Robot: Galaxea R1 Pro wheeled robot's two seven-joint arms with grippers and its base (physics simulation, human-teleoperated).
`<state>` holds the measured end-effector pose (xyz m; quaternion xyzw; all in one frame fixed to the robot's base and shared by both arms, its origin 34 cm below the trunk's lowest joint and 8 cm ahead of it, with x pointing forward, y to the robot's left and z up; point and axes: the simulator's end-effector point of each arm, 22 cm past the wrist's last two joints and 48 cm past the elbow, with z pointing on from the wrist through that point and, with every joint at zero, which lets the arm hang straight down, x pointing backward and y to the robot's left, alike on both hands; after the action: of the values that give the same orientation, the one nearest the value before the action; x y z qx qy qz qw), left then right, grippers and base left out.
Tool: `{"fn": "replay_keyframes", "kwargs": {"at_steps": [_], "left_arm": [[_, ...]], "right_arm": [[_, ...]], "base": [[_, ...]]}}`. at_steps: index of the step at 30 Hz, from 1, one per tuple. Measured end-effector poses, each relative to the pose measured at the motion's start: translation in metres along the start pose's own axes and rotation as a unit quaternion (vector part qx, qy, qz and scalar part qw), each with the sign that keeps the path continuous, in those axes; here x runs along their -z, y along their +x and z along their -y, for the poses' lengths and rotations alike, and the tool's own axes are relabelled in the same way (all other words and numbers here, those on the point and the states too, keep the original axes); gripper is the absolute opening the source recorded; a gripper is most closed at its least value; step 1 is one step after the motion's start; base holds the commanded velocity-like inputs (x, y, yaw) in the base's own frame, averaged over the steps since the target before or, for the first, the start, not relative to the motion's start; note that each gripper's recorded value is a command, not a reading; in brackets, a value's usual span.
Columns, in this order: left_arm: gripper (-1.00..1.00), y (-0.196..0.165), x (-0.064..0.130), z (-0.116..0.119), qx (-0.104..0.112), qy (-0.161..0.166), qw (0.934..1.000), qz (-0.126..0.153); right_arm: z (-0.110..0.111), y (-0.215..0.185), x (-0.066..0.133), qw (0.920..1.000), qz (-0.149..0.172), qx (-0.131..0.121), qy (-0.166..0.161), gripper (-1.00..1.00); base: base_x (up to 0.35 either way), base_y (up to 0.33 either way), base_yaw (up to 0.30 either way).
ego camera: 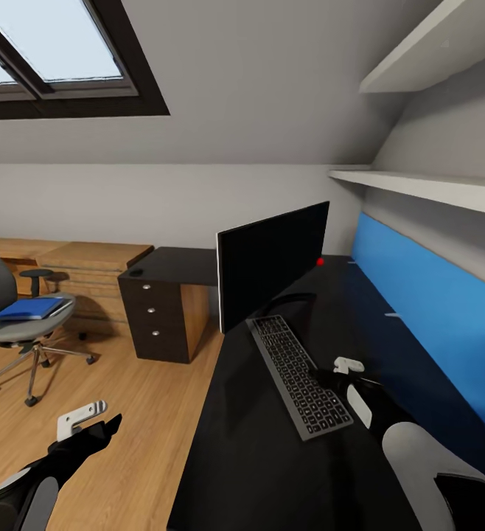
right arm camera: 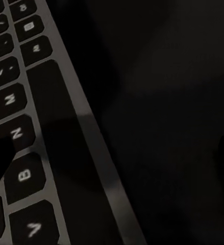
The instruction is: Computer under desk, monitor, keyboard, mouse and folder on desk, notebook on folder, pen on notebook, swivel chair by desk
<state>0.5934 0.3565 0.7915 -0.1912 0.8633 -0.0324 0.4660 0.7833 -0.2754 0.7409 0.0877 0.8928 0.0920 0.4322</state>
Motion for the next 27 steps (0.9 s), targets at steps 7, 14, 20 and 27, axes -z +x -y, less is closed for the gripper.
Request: {"fn": "replay_keyframes", "kwargs": {"at_steps": [7, 14, 20, 27], "left_arm": [[1.0, 0.0, 0.0, 0.0, 0.0, 0.0, 1.0, 0.0], [1.0, 0.0, 0.0, 0.0, 0.0, 0.0, 1.0, 0.0], [1.0, -0.001, 0.0, 0.0, 0.0, 0.0, 1.0, 0.001], [1.0, 0.002, -0.002, -0.001, 0.0, 0.0, 1.0, 0.001]], "right_arm": [[-0.002, 0.001, 0.0, 1.0, -0.001, 0.006, -0.001, 1.0], [-0.036, 0.0, -0.003, 0.9968, 0.004, 0.08, 0.007, 1.0], [-0.043, -0.001, -0.005, 0.9955, 0.018, 0.09, 0.024, 1.0], [-0.032, -0.007, -0.004, 0.9942, 0.026, 0.091, 0.051, 1.0]], "base": [[0.0, 0.0, 0.0], [0.0, 0.0, 0.0], [0.0, 0.0, 0.0], [0.0, 0.0, 0.0]]}}
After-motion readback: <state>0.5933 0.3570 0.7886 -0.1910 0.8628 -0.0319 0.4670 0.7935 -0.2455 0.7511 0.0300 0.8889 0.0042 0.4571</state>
